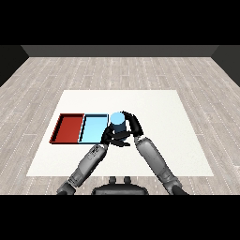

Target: Pick the blue can and put it in the blue box

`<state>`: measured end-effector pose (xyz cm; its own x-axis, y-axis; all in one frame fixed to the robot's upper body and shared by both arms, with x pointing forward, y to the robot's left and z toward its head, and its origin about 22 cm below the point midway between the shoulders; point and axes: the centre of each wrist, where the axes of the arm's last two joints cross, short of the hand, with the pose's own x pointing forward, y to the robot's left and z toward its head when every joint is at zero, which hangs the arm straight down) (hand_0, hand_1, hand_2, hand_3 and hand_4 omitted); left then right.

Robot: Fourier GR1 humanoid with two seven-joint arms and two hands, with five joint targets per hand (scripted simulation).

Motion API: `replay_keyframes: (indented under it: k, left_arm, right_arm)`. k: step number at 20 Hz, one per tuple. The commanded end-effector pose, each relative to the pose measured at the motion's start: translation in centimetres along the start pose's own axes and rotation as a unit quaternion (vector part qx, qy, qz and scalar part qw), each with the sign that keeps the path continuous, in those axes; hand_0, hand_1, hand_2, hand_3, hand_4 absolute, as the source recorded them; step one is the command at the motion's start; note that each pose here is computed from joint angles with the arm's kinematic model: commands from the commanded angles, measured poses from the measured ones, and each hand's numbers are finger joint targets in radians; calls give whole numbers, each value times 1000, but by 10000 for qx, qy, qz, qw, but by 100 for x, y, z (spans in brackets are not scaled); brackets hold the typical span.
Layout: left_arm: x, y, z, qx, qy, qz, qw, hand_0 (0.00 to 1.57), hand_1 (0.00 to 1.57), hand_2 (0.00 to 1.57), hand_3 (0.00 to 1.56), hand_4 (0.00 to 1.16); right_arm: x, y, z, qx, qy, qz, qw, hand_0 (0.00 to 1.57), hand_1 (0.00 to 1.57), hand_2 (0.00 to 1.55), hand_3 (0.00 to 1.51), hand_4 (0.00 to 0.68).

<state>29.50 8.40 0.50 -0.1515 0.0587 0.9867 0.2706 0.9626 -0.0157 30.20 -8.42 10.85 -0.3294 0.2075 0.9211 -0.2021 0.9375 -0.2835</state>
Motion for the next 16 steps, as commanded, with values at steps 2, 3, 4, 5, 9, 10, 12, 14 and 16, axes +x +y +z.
replay_keyframes:
  k: [2, 3, 4, 5, 9, 10, 12, 14, 16]
  left_arm:
    - [-81, -50, 50, -123, -120, 138, 9998, 0, 0, 0, 0, 0]
    - [38, 21, -117, -150, -247, 309, 9991, 0, 0, 0, 0, 0]
    - [33, -87, -64, -137, -188, 234, 9995, 0, 0, 0, 0, 0]
    - [-10, -47, 52, -208, -97, 278, 9994, 0, 0, 0, 0, 0]
    - [-29, -192, -64, 228, -50, -139, 9996, 0, 0, 0, 0, 0]
    - [44, -251, -116, 286, -105, -79, 9995, 0, 0, 0, 0, 632]
    - [40, -141, -47, 351, -104, 345, 9987, 1109, 1109, 1263, 1230, 1059]
    - [132, -277, -156, 262, 107, 149, 9995, 1571, 1571, 1571, 1553, 1136]
    - [7, -11, -110, 335, 118, 138, 9993, 1571, 1571, 1571, 1508, 1154]
  right_arm:
    - [81, 160, -92, 43, -78, -93, 9999, 1488, 1488, 1454, 1377, 550]
    - [232, 162, -72, 177, -59, -120, 9998, 1480, 1480, 1452, 1377, 556]
    - [28, 250, 24, 59, -148, -126, 9998, 1345, 1345, 1448, 1379, 559]
    - [90, 316, 72, 151, -74, -236, 9996, 1360, 1360, 1445, 1379, 571]
    - [66, 282, 66, 230, -147, -181, 9995, 1526, 1526, 1464, 1387, 570]
    - [-32, 175, -54, 176, -124, -253, 9994, 1544, 1544, 1465, 1385, 569]
    - [107, 279, 153, 175, -84, -318, 9993, 1566, 1566, 1465, 1378, 570]
    - [93, 188, 103, 154, -118, -295, 9994, 1526, 1526, 1466, 1378, 569]
    - [-60, 170, 162, 129, -165, -261, 9994, 1474, 1474, 1455, 1382, 560]
